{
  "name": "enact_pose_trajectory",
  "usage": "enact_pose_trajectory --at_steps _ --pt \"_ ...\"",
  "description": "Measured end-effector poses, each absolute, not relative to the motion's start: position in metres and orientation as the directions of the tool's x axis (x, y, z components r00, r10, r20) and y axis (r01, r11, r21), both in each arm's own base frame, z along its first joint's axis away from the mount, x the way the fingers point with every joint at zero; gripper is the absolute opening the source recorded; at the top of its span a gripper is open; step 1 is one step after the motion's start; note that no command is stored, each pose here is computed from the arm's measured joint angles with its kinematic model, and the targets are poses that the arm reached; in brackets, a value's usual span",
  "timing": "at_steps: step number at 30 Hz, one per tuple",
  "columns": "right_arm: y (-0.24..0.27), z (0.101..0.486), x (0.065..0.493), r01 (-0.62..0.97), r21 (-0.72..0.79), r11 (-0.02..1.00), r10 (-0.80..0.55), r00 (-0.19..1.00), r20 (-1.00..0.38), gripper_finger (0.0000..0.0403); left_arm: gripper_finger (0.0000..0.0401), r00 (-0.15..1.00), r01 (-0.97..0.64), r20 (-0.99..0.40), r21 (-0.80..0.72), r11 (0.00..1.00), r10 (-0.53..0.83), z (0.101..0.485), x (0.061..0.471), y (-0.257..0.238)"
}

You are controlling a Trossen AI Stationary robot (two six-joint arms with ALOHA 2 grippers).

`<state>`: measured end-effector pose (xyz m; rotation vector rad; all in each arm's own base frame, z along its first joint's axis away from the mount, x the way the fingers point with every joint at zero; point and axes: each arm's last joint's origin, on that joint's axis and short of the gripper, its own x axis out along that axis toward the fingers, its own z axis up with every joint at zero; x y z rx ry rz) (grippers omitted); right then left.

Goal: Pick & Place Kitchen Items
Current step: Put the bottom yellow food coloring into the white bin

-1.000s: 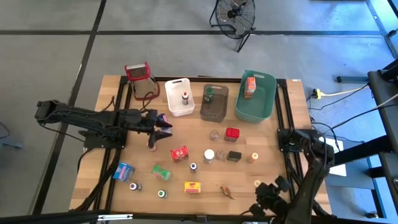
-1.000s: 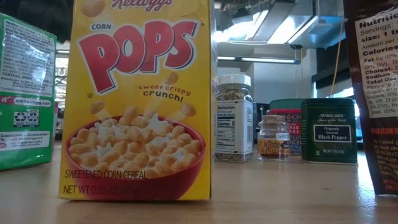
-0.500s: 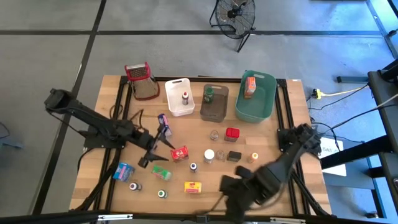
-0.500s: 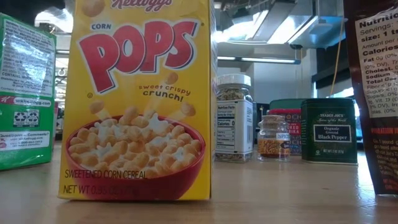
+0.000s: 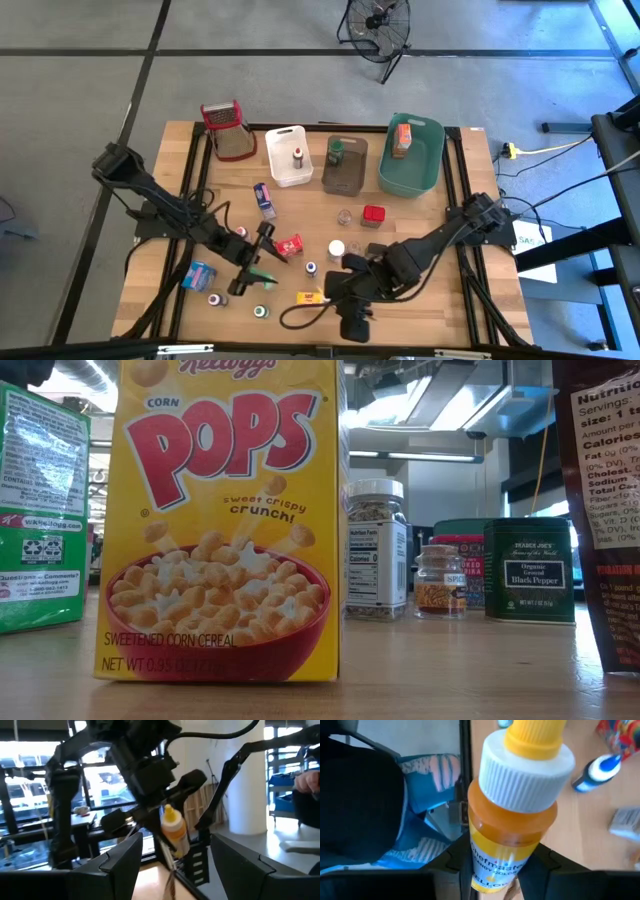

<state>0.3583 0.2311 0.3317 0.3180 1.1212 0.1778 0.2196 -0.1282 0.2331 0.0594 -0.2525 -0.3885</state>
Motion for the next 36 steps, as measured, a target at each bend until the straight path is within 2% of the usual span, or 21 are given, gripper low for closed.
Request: enact_pose_trajectory --at_steps 6,13,36 --pt "0.227 0.329 0.368 -0.049 0.306 0.951 0.293 0.462 -0.837 0.0119 0.023 0.902 0.387 0.203 0.016 0.922 -0.382 0.224 0.248 -0.145" --pt "0.224 0.326 0.373 -0.077 0.277 0.958 0.28 0.468 -0.838 0.0119 0.023 0.892 0.405 0.236 -0.044 0.913 -0.385 0.228 0.274 -0.16" --pt "0.213 0.328 0.381 -0.085 0.245 0.966 0.254 0.5 -0.828 0.0119 0.023 0.908 0.379 0.237 -0.118 0.918 -0.344 0.227 0.287 -0.152"
